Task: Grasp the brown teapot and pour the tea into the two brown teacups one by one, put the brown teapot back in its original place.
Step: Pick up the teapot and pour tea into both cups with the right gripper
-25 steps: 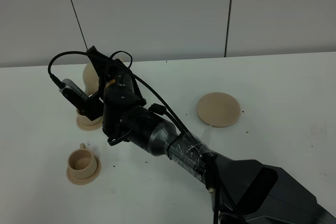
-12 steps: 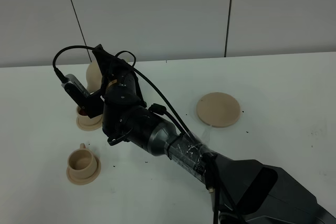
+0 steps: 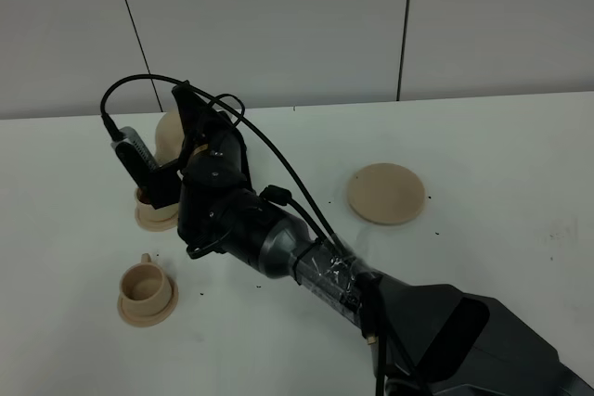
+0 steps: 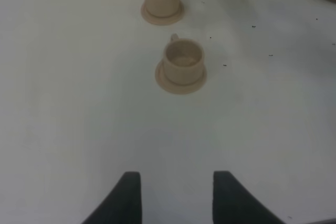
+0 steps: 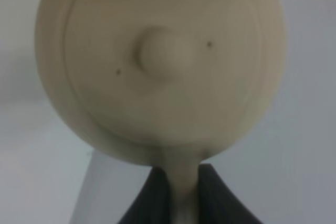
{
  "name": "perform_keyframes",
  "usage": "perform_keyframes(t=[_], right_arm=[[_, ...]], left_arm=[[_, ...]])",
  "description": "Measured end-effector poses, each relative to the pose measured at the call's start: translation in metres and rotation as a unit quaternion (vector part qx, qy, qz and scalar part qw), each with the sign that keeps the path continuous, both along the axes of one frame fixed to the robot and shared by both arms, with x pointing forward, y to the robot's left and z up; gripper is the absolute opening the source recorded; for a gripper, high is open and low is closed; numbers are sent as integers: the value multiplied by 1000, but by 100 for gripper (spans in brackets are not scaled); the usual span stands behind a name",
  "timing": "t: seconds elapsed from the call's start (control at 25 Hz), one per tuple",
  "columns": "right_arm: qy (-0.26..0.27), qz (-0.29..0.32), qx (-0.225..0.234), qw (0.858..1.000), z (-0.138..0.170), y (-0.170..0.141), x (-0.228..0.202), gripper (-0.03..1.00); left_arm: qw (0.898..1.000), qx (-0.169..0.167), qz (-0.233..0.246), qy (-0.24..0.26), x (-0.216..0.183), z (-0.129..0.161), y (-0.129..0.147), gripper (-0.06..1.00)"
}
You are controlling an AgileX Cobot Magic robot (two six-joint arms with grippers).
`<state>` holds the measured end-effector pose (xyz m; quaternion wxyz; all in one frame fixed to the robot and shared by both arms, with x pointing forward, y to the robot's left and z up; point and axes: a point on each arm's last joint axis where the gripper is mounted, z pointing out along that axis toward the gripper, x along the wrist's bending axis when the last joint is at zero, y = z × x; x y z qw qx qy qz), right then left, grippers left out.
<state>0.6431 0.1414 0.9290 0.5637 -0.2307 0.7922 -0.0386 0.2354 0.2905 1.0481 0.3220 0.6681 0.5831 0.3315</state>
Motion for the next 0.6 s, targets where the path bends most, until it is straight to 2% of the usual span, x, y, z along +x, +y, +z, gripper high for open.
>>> perform_keyframes(t=[0.36, 0.48, 0.6], right_arm=[[49, -24, 31, 998, -6, 6, -13, 9], [64, -57, 30, 996, 4, -1, -15, 9], [88, -92, 46, 991, 27, -9, -19, 9]], left_arm=[[1000, 0, 0, 0, 0, 0, 0, 39], [1000, 0, 0, 0, 0, 0, 0, 39], [1000, 0, 0, 0, 0, 0, 0, 39]])
